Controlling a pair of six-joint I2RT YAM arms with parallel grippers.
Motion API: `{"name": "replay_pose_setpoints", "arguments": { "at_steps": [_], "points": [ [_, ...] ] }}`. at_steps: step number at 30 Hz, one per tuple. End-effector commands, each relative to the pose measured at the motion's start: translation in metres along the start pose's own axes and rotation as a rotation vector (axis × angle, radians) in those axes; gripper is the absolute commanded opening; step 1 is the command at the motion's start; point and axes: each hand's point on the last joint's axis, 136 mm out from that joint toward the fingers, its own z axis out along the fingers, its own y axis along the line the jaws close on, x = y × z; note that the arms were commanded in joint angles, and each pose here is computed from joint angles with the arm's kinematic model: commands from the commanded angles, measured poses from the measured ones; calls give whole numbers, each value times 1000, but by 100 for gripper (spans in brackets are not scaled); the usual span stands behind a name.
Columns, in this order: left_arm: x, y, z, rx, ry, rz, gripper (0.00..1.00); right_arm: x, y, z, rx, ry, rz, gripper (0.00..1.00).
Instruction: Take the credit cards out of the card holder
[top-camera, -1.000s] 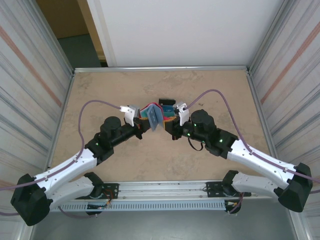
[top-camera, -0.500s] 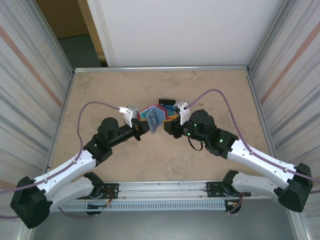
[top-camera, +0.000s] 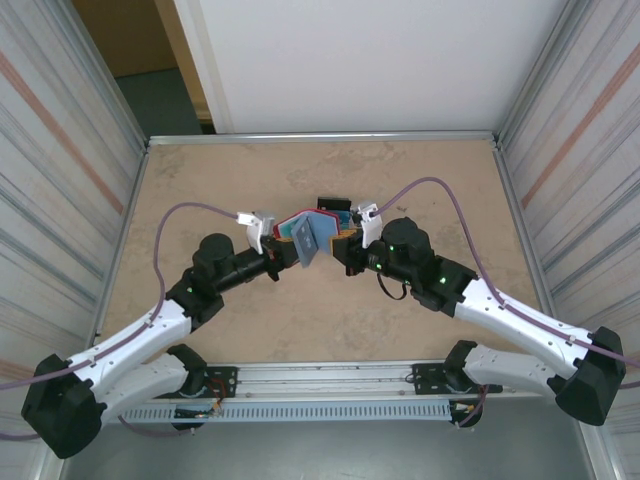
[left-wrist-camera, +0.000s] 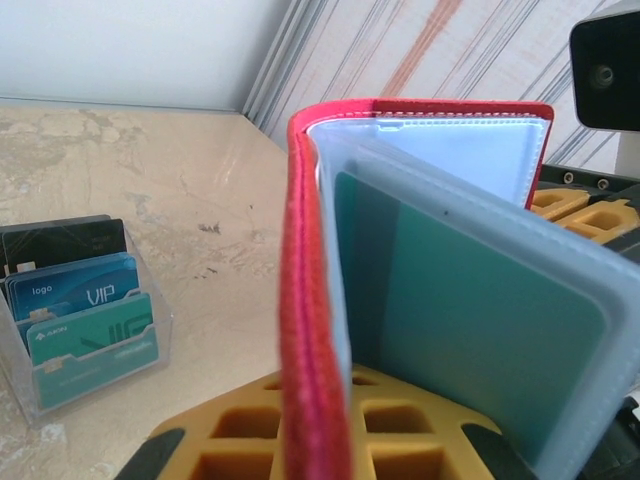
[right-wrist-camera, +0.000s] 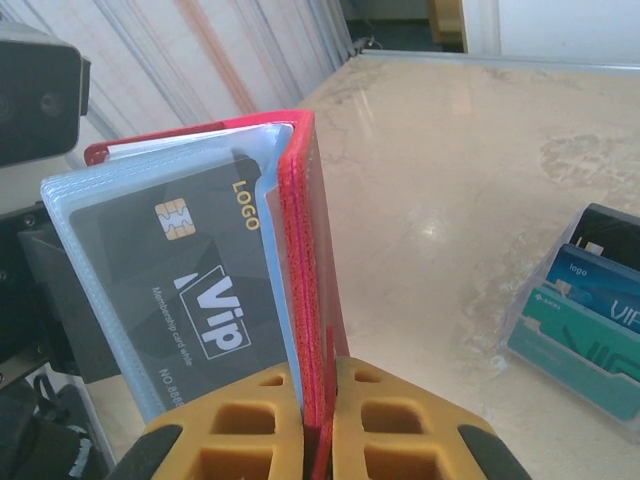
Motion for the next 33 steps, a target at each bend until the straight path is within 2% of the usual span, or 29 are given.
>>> {"name": "replay_pose_setpoints", "arguments": {
  "at_steps": [1, 2, 4, 11, 19, 33],
  "points": [
    [-9, -5, -7, 36, -46, -20, 27, -14, -1, -7, 14, -52, 15, 0],
    [-8, -2, -9, 28, -47, -31, 36, -14, -3, -7, 20, -51, 18, 0],
    [-7, 0, -12, 26, -49, -45, 47, -20, -2, -15, 20, -76, 23, 0],
    [-7, -10, -18, 83, -56, -35, 71, -20, -3, -17, 19, -82, 40, 0],
    [-7, -14, -17, 106, -48, -29, 82, -21, -5, -14, 36, -77, 46, 0],
    [-5, -11, -15, 99, -46, -39, 87, -23, -8, -17, 52, -85, 64, 0]
  ]
}}
